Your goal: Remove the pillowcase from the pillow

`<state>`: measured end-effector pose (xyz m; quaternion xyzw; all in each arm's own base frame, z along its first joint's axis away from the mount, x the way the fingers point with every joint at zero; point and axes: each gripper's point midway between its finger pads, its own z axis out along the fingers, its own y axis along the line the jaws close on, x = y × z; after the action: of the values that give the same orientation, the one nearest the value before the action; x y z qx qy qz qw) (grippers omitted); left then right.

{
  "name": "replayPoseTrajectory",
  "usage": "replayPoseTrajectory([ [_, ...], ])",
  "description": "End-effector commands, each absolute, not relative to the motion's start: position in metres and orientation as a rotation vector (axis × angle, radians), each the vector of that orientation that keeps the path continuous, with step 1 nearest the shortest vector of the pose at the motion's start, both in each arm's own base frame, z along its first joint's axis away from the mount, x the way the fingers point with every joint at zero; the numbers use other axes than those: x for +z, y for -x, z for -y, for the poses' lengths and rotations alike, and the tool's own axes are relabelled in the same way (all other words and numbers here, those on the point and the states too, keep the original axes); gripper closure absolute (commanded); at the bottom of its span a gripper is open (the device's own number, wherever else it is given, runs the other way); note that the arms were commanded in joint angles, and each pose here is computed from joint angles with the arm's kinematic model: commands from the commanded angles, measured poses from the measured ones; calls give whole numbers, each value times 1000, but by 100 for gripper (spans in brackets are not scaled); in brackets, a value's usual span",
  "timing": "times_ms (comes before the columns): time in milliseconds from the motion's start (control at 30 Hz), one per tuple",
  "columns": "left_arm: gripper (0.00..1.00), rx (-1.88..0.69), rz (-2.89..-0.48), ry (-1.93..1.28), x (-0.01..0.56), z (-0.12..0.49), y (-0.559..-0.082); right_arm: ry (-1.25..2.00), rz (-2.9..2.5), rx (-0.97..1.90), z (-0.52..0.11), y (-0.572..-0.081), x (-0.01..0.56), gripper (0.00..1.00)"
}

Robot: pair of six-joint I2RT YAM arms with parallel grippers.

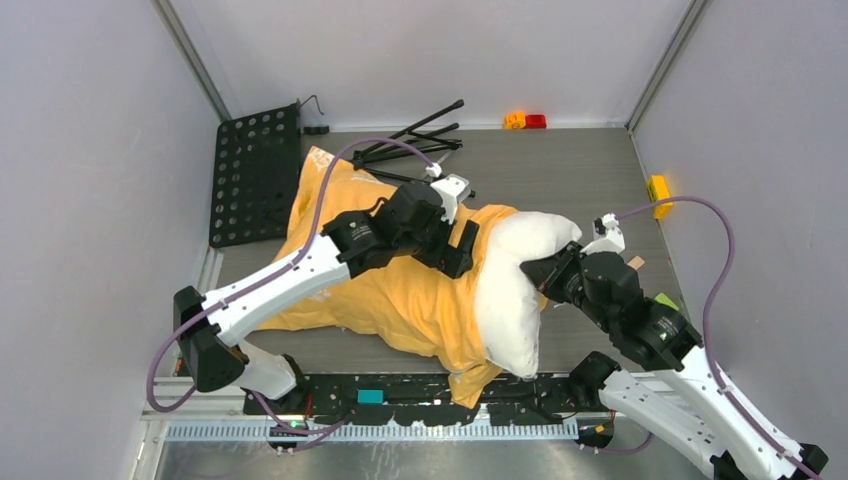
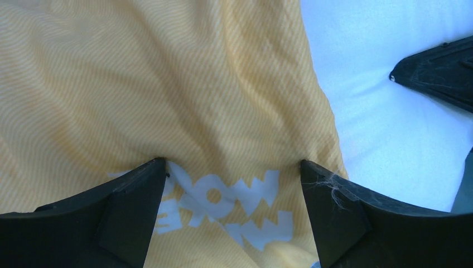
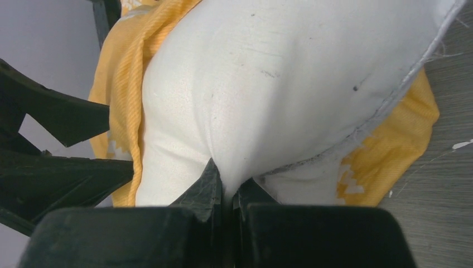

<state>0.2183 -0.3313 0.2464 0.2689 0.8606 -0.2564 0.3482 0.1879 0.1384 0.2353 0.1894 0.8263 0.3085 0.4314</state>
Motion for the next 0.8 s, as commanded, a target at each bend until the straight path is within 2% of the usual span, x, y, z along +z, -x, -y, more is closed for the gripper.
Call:
replayPoseTrajectory([
  [0,6,-720,-2151,-697,263,351,-229,-390,-1934,737,-139,-207,262,100],
  [100,1,-708,-2163,-710,255,355,-231,-335,-1935,730,-145,-212,269,100],
  [267,0,-695,-2160,-727,260,361,-234,-290,-1931,774,-155,-212,281,100],
  [467,2,-743,-2156,-762,262,368,-224,-244,-1985,803,-167,-210,274,100],
  [567,6,-728,-2188,-770,248,365,-221,-243,-2002,817,-173,-212,272,100],
  [633,17,-613,-2233,-746,233,350,-227,-255,-2004,815,-174,-214,272,100],
  [667,26,-523,-2258,-732,226,338,-233,-279,-2008,786,-169,-216,271,100],
  [767,64,-235,-2341,-616,207,284,-255,-366,-2018,619,-142,-221,269,100],
])
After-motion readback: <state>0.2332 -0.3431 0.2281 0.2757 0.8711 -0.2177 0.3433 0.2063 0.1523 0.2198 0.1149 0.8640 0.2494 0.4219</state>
